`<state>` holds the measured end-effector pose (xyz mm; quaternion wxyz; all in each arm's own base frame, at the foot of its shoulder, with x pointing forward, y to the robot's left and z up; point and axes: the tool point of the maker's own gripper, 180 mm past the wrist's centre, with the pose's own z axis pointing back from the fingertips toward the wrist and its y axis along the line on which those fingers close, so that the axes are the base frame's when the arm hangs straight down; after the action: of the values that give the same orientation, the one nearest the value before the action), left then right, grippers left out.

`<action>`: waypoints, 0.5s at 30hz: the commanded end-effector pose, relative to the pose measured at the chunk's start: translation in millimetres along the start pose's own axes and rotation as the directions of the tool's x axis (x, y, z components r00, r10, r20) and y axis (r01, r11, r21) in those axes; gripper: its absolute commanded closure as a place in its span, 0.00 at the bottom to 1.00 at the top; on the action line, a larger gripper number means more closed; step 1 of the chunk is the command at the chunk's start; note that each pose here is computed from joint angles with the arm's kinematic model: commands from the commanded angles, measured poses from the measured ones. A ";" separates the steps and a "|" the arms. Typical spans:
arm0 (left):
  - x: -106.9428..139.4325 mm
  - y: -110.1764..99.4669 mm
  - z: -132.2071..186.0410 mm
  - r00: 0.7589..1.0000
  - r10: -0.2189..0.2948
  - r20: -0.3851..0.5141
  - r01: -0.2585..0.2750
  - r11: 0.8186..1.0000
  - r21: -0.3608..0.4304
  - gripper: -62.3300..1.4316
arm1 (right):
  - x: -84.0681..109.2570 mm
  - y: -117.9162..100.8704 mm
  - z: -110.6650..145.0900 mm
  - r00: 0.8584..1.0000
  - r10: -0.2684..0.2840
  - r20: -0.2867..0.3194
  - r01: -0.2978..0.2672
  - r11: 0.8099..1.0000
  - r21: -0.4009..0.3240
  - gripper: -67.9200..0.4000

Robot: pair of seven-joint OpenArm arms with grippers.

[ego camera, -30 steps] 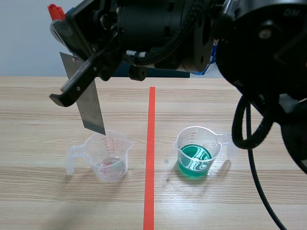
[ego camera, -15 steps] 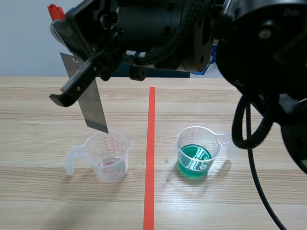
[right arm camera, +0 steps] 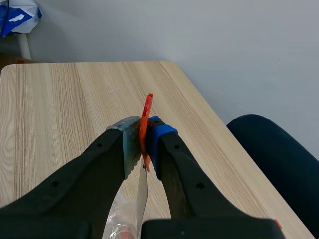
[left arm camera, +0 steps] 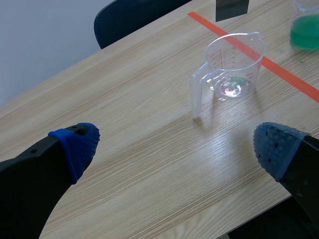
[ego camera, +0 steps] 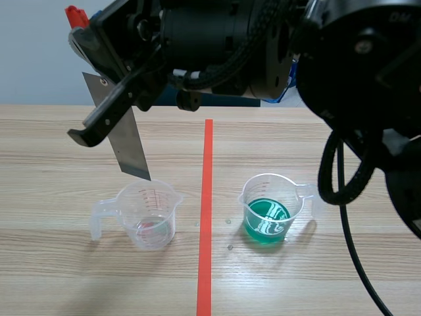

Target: Do the redox reaction experiment

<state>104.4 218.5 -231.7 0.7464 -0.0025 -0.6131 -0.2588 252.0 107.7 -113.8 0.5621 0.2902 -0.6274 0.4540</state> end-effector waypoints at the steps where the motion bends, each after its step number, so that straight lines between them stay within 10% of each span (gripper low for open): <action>1: 8.1 0.3 -1.4 0.999 0.007 0.033 -0.007 1.000 0.005 0.00 | 8.2 -4.1 1.0 1.000 0.006 0.029 -0.005 1.000 -0.012 0.98; 15: 8.1 0.3 -1.4 0.999 0.007 0.033 -0.007 1.000 0.005 0.00 | 9.6 -4.1 1.0 0.999 0.006 0.037 -0.005 1.000 -0.012 0.98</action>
<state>104.4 218.5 -231.7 0.7464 -0.0025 -0.6131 -0.2588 252.0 107.8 -113.6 0.5618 0.2904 -0.6277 0.4539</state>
